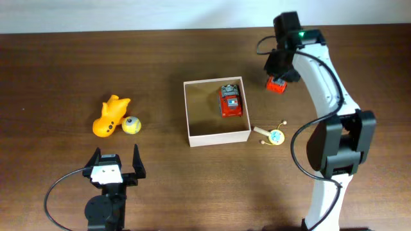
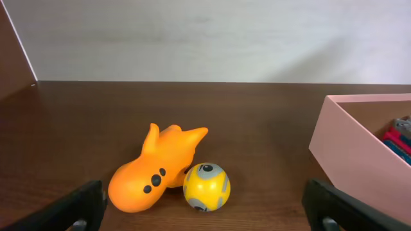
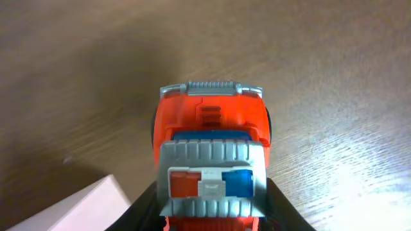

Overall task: Pack container
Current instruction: 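Lift the back truck and carry it left over the box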

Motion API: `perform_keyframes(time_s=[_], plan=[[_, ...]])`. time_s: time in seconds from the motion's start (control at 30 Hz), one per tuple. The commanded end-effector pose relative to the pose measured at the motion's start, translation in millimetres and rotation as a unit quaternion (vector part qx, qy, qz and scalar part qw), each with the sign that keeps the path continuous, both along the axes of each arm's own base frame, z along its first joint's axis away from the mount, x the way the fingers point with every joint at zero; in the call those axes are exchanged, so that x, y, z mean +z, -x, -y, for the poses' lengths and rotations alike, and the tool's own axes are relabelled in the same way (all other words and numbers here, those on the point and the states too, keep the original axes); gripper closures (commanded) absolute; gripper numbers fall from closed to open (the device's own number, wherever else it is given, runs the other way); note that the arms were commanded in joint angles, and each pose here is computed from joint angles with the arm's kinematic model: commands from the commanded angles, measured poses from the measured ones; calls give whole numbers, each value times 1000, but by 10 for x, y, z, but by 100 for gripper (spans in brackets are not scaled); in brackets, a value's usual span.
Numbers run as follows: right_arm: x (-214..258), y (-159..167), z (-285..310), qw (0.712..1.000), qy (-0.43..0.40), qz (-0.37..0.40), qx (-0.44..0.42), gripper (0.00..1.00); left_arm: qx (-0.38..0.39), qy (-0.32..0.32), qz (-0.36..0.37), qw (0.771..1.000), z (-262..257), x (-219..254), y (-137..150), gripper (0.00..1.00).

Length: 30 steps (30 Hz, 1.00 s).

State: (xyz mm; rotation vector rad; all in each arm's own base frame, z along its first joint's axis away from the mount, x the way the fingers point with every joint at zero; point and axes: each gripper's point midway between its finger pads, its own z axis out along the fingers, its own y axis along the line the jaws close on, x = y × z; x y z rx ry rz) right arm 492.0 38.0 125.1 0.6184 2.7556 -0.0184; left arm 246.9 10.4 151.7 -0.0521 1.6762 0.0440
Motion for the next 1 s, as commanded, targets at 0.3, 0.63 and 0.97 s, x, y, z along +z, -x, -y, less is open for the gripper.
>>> perform_keyframes(time_s=[0.3,0.63,0.97], plan=[[1055,41,-786,985,-26,83,147,67,-7,2,1,1000,25,-9,0,1],[1077,446,-1847,963,-33,78,257,67,-7,2,1,1000,25,-9,0,1],[775,713,-2100,956,-9,29,291,66,-7,2,1,1000,25,-9,0,1]])
